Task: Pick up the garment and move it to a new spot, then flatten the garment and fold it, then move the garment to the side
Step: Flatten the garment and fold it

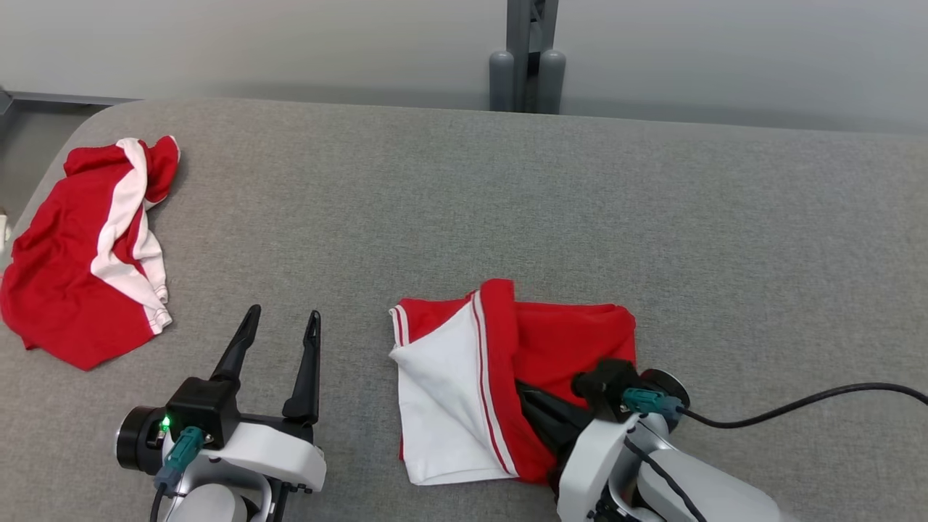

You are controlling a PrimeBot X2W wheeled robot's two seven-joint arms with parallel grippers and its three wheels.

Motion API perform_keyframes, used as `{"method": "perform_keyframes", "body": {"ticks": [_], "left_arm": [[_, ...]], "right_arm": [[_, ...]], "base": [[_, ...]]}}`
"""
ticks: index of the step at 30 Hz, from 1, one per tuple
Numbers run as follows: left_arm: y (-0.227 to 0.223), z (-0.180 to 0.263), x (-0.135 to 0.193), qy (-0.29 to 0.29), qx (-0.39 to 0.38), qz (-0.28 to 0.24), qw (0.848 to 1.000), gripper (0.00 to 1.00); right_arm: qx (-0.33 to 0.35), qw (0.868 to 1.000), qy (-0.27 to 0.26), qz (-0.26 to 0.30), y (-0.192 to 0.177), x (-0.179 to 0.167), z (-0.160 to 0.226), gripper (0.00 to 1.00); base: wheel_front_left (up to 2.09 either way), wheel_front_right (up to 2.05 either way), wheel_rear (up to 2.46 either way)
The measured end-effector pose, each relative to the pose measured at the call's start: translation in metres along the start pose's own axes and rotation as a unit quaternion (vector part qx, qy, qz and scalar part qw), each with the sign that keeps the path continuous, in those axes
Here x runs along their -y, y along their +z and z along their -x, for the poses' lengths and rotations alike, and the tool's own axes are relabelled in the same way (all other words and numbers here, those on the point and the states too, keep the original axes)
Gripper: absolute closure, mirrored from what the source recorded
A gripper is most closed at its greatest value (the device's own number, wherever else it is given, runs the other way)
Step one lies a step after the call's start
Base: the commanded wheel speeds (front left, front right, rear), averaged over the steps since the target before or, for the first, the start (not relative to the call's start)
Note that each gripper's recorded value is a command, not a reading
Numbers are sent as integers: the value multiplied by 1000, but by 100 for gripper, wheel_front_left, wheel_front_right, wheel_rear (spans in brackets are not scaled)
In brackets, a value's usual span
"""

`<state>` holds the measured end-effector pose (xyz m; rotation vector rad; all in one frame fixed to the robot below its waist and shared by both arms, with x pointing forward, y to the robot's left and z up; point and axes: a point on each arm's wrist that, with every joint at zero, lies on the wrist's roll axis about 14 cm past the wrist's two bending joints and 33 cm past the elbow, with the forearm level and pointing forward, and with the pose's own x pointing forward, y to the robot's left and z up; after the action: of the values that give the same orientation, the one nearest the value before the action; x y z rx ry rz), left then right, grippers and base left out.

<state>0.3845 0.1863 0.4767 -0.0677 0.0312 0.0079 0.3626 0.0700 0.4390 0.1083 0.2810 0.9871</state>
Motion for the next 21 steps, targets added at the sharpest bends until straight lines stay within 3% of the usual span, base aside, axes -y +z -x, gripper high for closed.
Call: {"method": "perform_keyframes", "body": {"ticks": [9,21], "left_arm": [[-1,7,-8,13,-2,2,1000,0],[0,3,-10,17,1,3,1000,0]], "right_arm": [[-15,997,73,25,-5,-45,-20,100],[-27,995,97,-5,-15,-53,6,100]], "base": [[0,0,0],[0,0,0]]}}
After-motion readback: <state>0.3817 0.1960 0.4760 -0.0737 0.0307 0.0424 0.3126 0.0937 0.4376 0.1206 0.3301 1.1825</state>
